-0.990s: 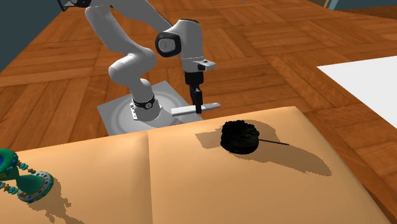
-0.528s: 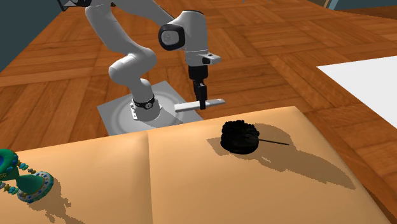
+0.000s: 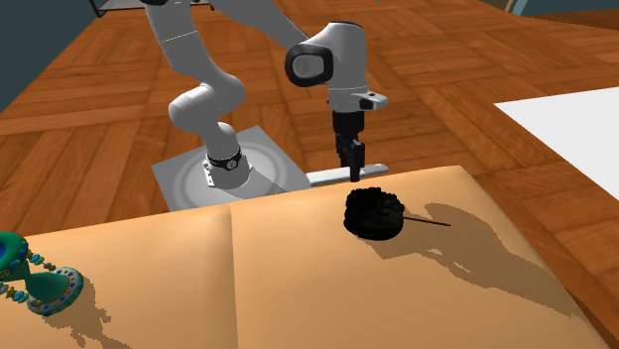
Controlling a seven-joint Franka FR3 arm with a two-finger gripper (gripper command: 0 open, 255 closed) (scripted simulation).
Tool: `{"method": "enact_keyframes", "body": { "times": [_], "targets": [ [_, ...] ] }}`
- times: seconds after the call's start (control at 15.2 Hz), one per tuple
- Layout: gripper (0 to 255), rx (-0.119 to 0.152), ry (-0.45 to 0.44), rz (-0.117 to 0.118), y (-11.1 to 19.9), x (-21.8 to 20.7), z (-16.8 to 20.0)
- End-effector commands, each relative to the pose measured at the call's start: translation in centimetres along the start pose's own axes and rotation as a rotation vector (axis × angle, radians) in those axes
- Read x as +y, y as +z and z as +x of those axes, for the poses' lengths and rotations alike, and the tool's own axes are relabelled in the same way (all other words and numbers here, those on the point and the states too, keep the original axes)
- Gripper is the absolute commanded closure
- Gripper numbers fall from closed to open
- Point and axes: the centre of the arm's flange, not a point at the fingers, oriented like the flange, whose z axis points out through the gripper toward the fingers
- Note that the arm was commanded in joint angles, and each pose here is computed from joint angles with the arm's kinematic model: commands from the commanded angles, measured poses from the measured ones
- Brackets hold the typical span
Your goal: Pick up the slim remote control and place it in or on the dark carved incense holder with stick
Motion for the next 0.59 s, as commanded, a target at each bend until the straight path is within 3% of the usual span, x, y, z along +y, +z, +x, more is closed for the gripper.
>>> {"method": "enact_keyframes", "body": {
  "times": [0.0,0.53],
  "targets": [
    [255,0.001,0.000,0.001,0.3,1.1,2.4],
    [255,0.001,0.000,0.001,2.7,5.8,10.5]
  ]
}}
